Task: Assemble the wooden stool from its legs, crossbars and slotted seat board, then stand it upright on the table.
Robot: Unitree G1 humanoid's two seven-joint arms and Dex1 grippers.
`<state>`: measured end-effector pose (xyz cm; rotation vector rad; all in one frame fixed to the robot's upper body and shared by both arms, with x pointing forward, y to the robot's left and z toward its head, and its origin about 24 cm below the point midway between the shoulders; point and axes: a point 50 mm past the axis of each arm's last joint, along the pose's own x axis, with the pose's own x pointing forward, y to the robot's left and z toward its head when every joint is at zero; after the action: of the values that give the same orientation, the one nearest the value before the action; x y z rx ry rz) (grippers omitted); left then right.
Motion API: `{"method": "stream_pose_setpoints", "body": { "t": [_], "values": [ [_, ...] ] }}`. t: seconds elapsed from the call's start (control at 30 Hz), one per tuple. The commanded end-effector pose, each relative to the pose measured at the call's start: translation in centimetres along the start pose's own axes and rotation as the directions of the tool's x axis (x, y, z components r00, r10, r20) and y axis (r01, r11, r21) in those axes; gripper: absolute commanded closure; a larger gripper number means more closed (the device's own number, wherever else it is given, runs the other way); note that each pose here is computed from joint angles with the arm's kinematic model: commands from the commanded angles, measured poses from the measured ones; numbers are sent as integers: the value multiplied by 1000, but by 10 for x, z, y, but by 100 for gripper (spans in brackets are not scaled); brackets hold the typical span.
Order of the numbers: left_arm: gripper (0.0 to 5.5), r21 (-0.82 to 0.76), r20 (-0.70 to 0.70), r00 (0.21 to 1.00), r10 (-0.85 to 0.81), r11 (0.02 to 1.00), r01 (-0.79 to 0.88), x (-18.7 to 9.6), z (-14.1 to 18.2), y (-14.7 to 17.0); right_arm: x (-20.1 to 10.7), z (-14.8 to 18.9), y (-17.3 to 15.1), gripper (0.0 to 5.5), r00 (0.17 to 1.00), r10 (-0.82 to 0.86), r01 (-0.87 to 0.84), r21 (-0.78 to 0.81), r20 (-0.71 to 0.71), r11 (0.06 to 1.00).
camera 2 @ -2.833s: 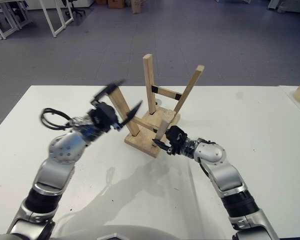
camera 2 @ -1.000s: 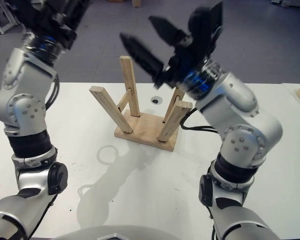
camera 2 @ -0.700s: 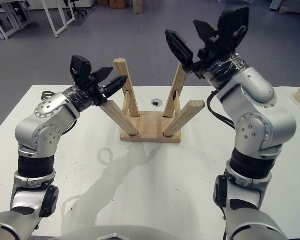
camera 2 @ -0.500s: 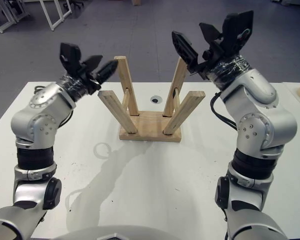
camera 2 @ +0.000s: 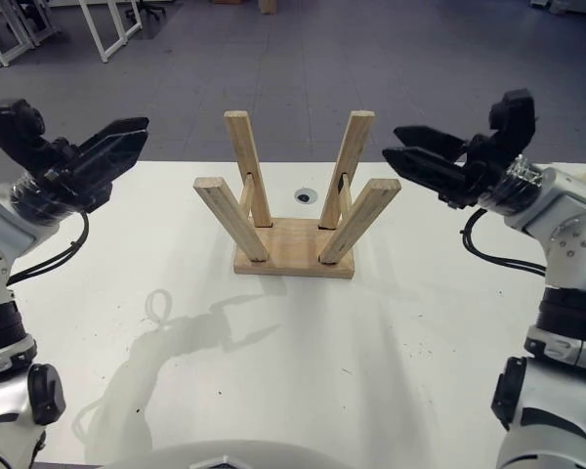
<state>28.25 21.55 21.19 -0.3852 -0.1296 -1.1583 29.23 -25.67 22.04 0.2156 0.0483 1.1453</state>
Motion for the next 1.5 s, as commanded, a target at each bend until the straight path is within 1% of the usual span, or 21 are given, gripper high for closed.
{"method": "stream_pose_setpoints", "body": {
  "t": [0.03, 0.1, 0.17, 0.33, 0.5, 0.6, 0.73, 0.8, 0.9, 1.03, 1.13, 1.2, 1.3, 1.4, 1.43, 1.47, 1.5],
  "values": [
    [222, 29, -169, 985, -34, 999, 40, -1, -21, 21, 1, -14, -10, 138, 988, 66, -66, 6, -141, 998],
    [222, 23, -252, 965, -69, 997, 77, 1, -35, 28, 1, -23, -16, 138, 977, 85, -83, 17, -194, 996],
    [222, 25, -299, 950, -90, 994, 102, 3, -44, 33, 1, -27, -21, 138, 970, 98, -96, 22, -222, 995],
    [222, 16, -295, 948, -121, 991, 132, 13, -52, 38, 7, -39, -24, 138, 952, 146, -144, 29, -270, 989],
    [222, 16, -291, 940, -177, 982, 190, 31, -58, 37, 15, -46, -24, 240, 940, 170, -172, 20, -297, 985],
    [222, 37, -297, 941, -162, 983, 181, 40, -62, 44, 18, -48, -26, 306, 934, 172, -177, 13, -312, 984],
    [222, 67, -312, 943, -112, 988, 139, 42, -65, 57, 21, -47, -29, 379, 929, 170, -179, 2, -328, 984],
    [222, 44, -317, 936, -151, 984, 173, 42, -63, 56, 22, -46, -32, 397, 927, 162, -176, -10, -338, 984],
    [274, -26, -319, 917, -241, 969, 246, 42, -64, 50, 21, -46, -35, 409, 927, 153, -170, -18, -341, 985],
    [346, -103, -277, 896, -348, 938, 332, 53, -62, 39, 21, -50, -35, 409, 928, 165, -178, -8, -334, 984],
    [394, -194, -294, 845, -447, 894, 405, 45, -56, 25, 18, -47, -31, 409, 938, 191, -193, 22, -289, 981],
    [411, -249, -273, 827, -492, 866, 434, 37, -49, 12, 15, -43, -22, 409, 944, 240, -229, 71, -229, 971],
    [414, -308, -194, 833, -519, 838, 450, 22, -29, -6, 11, -30, -3, 416, 932, 335, -311, 165, -142, 936],
    [420, -388, -138, 861, -489, 827, 407, 9, -8, -16, 6, -25, 15, 440, 909, 411, -356, 370, -78, 858],
    [421, -422, -130, 879, -458, 828, 369, 6, -8, -14, 5, -30, 19, 443, 905, 419, -342, 455, -77, 822],
    [421, -483, -118, 903, -412, 819, 310, 3, -14, -9, 6, -39, 19, 448, 906, 413, -305, 540, -89, 784],
    [421, -552, -124, 921, -370, 797, 246, -1, -29, -5, 8, -51, 17, 449, 910, 398, -248, 615, -117, 749]
  ]
}}
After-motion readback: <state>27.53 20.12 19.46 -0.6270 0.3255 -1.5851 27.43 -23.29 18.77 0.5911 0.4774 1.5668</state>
